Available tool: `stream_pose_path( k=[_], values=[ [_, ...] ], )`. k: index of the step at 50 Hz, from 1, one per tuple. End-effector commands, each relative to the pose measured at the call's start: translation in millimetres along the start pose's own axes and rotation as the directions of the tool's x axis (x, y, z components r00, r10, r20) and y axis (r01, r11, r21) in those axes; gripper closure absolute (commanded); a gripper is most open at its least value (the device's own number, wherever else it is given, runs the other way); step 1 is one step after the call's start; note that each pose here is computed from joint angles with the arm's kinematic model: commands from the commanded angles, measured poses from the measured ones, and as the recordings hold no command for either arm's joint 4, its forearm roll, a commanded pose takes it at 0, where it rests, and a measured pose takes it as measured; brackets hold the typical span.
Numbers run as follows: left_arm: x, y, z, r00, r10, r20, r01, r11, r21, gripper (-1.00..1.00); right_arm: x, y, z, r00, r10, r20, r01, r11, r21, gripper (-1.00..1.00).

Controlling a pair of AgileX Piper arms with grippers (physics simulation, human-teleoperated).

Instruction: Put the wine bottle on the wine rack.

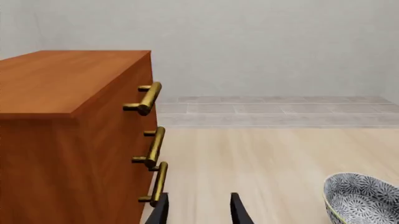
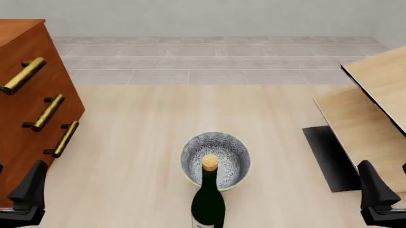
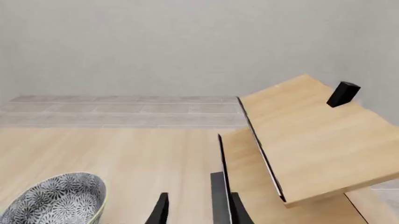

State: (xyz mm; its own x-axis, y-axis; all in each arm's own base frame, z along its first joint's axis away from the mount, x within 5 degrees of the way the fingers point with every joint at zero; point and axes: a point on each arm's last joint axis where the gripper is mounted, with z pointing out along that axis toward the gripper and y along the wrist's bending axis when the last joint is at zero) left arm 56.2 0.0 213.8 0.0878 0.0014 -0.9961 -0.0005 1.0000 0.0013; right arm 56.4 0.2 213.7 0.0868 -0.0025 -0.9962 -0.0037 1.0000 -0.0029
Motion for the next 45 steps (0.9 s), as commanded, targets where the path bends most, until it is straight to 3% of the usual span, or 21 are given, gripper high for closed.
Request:
stream_pose_path(
  k=[1, 12, 24, 36, 45],
  values=[
    [-2.6, 0.3, 0.2, 1.0, 0.001, 0.003, -0.001, 1.0, -0.005, -1.0, -2.4, 1.1, 0.9, 1.0, -0.021, 0.003, 0.021, 1.0, -0.018, -1.0],
    [-1.1, 0.4, 2.8, 1.0, 0.015, -0.005, -0.015, 1.0, -0.006, -1.0, -10.3, 7.6, 8.4, 0.998, -0.056, -0.007, 0.055, 0.991, -0.119, -1.0],
    [0.4, 0.6, 1.4, 1.0, 0.024, -0.007, -0.024, 1.0, -0.011, -1.0, -7.8, 18.3, 19.3, 0.998, -0.052, -0.037, 0.042, 0.97, -0.239, -1.0],
    [1.3, 0.6, 1.5, 1.0, 0.02, -0.015, -0.02, 1.0, -0.01, -1.0, -11.9, 31.8, 25.7, 0.997, -0.044, -0.061, 0.018, 0.93, -0.368, -1.0],
    [1.4, 1.1, 3.2, 1.0, 0.022, -0.022, -0.022, 1.0, -0.018, -1.0, -18.1, 46.6, 29.0, 0.996, -0.048, -0.072, 0.006, 0.872, -0.489, -1.0]
  ],
)
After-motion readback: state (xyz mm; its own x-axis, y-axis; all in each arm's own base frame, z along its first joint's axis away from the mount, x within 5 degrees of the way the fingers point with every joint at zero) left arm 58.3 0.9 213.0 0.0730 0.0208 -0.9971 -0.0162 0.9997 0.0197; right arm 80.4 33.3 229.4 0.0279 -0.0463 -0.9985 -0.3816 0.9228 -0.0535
